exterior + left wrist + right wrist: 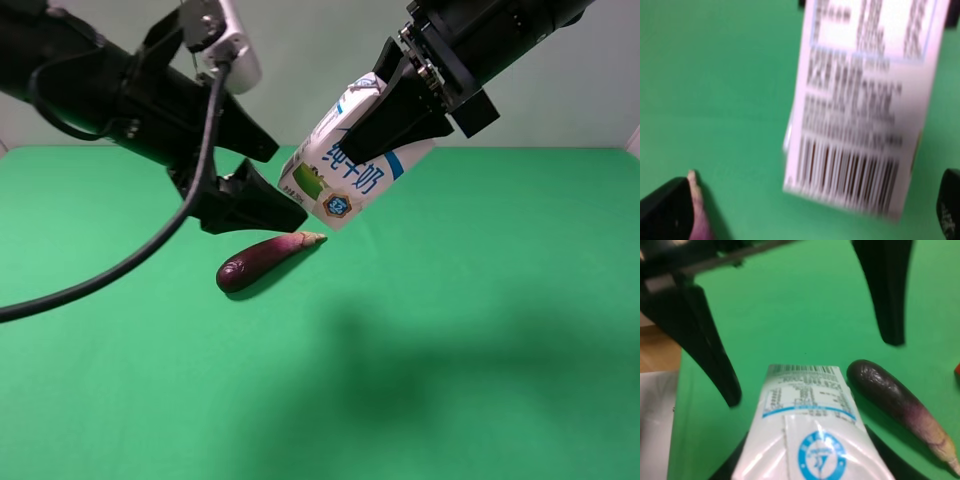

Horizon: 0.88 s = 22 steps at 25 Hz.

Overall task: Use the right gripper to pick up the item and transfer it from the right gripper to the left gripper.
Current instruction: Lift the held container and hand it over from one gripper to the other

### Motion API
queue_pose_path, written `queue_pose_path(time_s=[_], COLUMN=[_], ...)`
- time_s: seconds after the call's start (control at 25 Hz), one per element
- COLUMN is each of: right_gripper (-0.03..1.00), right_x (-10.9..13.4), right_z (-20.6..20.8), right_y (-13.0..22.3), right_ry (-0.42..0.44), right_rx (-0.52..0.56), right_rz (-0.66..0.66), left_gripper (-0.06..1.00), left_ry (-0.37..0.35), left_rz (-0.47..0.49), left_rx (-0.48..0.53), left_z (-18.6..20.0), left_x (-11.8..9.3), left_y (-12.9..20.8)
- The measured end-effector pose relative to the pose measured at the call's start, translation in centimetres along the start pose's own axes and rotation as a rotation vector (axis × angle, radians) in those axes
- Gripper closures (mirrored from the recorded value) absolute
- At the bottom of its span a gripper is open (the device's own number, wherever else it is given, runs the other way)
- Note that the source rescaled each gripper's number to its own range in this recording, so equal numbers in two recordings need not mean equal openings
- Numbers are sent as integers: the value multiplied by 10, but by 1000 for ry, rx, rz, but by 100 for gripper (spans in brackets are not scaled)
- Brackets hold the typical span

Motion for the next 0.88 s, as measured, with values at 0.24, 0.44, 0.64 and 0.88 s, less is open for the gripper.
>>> queue_pose_path(time_s=[0.24,0.44,0.64,0.88], right_gripper=[97,97,97,97], right_x=[0,1,1,1], right_z=[0,0,0,0], right_y=[-1,-2,-2,-2], right_ry=[-2,-3,-3,-3], right_rx=[-5,-10,-10,-11], right_rz=[-1,-3,-3,4], left_gripper=[1,1,17,81], left_ry=[43,57,29,29], left_rz=[-63,-87,-89,-90], left_rx=[-18,-26,-29,-28], left_z=[-18,-22,-22,-22], left_x=[-11,-17,-12,-12], left_y=[-22,-28,-29,-29])
Point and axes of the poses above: a point on each arm's last joint axis where the gripper is mounted, z pointing back along that axis away from the gripper, x along the wrist's bending axis when the last joint is at zero, y = z × x, the point moved 9 cm from there along -z, pointing out along that axis toward the gripper, and after that the axes turned 5 degrees about -z, right-handed, at the moved point
